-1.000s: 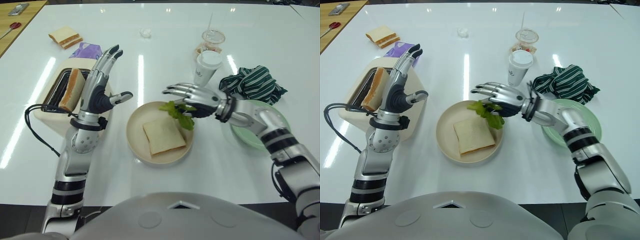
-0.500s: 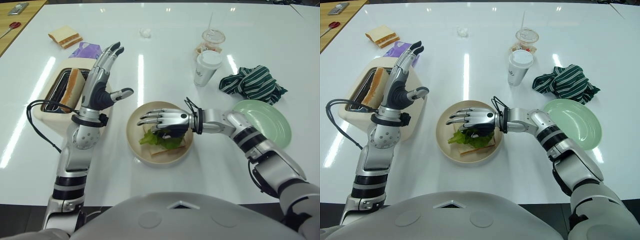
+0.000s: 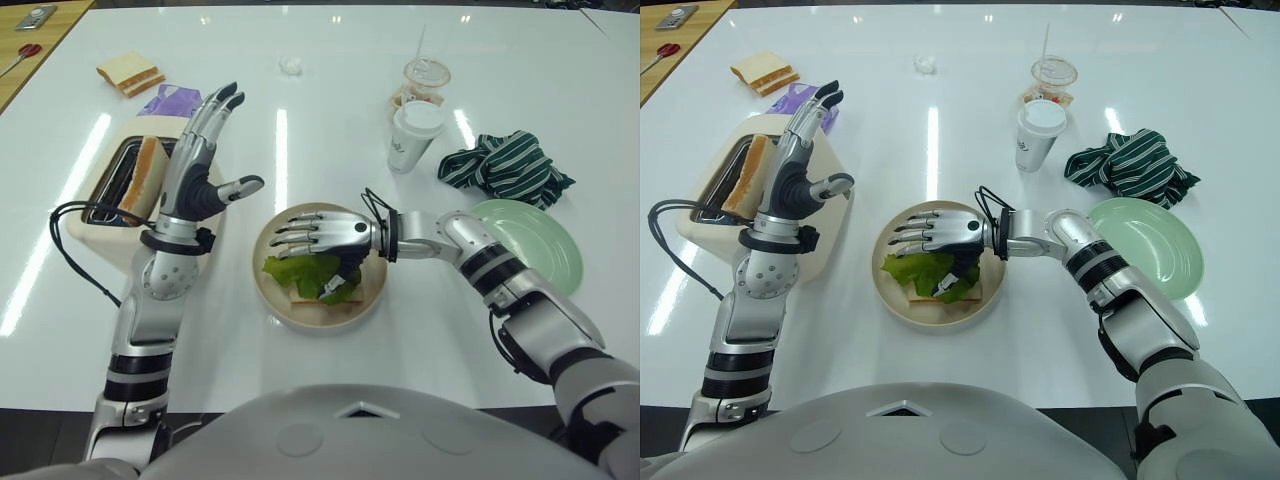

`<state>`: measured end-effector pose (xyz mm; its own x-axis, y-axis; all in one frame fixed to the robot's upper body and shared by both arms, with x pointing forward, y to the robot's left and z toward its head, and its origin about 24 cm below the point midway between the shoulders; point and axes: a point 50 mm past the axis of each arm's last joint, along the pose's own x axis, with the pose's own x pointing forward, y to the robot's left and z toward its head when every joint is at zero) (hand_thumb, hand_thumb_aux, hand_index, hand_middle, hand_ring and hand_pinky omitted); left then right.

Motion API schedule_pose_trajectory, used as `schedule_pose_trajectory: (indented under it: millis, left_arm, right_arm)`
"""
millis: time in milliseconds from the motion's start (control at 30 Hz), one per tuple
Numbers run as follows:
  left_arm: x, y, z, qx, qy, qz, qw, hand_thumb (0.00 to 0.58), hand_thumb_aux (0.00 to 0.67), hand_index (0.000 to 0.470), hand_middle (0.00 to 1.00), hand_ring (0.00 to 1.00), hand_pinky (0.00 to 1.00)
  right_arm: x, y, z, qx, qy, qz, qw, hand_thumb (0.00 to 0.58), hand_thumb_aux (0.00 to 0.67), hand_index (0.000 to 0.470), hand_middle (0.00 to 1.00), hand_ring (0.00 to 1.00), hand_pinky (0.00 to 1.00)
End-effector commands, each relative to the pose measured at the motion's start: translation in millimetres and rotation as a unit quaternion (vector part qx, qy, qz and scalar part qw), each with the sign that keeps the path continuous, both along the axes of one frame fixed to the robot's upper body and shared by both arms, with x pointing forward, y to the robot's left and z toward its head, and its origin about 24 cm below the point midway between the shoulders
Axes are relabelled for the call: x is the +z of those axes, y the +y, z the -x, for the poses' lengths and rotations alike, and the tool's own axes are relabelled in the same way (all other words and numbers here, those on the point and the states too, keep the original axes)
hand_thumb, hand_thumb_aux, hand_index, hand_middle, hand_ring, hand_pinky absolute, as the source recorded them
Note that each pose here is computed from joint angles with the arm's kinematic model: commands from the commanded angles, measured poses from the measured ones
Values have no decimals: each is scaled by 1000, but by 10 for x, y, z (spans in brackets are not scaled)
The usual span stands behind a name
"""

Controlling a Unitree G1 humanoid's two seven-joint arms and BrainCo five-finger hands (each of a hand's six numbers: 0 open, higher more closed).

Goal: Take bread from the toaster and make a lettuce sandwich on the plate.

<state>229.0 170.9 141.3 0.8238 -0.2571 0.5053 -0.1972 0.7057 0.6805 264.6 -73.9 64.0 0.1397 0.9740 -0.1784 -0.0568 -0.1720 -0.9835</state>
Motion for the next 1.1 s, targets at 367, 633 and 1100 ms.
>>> schedule_pose_trajectory:
  millis: [367, 633, 1100]
  left_arm:
    - [608, 804, 362, 168, -53, -114, 978, 0, 0, 0, 0, 0, 0]
    - [284, 1211, 345, 238, 163, -211, 934, 0, 0, 0, 0, 0, 0]
    - [-17, 1230, 369, 228, 247, -260, 905, 0, 0, 0, 0, 0, 0]
  right_arm:
    - [673, -343, -92, -65, -158, -91, 981, 0, 0, 0, 0, 0, 0]
    - [646, -369, 348, -85, -154, -98, 979, 0, 0, 0, 0, 0, 0]
    - [616, -355, 332, -94, -155, -87, 980, 0, 0, 0, 0, 0, 0]
